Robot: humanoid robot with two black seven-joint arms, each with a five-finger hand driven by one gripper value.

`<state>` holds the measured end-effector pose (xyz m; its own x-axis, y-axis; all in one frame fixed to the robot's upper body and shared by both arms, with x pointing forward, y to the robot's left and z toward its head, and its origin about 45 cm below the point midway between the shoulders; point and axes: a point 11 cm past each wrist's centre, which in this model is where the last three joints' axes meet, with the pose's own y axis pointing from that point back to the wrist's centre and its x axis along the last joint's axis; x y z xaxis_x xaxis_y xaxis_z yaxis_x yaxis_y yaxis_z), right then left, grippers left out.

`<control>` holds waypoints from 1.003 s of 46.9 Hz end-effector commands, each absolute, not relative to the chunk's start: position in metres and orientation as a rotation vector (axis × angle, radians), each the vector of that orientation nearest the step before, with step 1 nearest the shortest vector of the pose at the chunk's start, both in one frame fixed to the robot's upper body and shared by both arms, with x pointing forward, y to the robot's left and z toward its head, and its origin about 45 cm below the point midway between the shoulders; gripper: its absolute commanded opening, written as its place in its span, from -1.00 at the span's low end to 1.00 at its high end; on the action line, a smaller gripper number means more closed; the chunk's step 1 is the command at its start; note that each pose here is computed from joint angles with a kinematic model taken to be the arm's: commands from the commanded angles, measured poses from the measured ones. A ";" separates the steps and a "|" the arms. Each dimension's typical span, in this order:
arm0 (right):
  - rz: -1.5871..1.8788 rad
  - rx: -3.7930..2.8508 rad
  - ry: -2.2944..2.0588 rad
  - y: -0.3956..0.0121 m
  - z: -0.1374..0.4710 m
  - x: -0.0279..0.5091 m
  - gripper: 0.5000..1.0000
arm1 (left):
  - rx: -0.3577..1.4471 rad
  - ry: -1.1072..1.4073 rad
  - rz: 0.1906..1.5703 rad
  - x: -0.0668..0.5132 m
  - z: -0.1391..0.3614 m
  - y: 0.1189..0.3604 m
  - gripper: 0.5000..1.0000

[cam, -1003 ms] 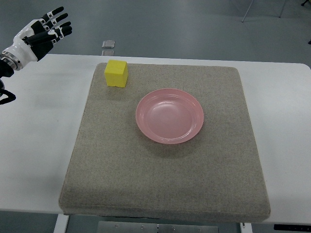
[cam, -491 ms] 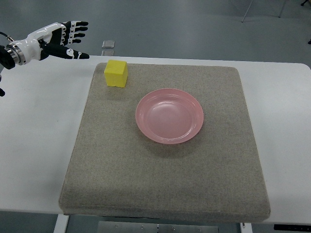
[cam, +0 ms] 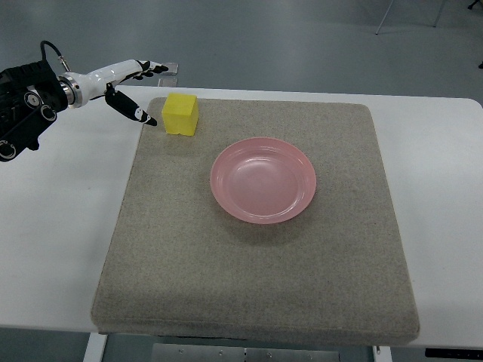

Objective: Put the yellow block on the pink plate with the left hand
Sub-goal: 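Lower the left hand fingers around the yellow cube, then close the left hand fingers and lift the yellow cube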

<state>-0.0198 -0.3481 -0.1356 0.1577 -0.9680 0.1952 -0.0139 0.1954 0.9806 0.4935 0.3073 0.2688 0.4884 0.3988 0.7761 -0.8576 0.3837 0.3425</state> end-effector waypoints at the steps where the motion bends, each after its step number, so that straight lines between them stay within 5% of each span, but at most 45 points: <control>1: -0.951 1.134 -1.178 -0.348 -0.136 -0.020 0.69 | 0.813 -0.680 0.900 0.497 0.268 0.302 0.97; 47: -0.950 1.133 -1.178 -0.348 -0.136 -0.020 0.69 | 0.929 -0.777 0.882 0.506 0.232 0.269 0.82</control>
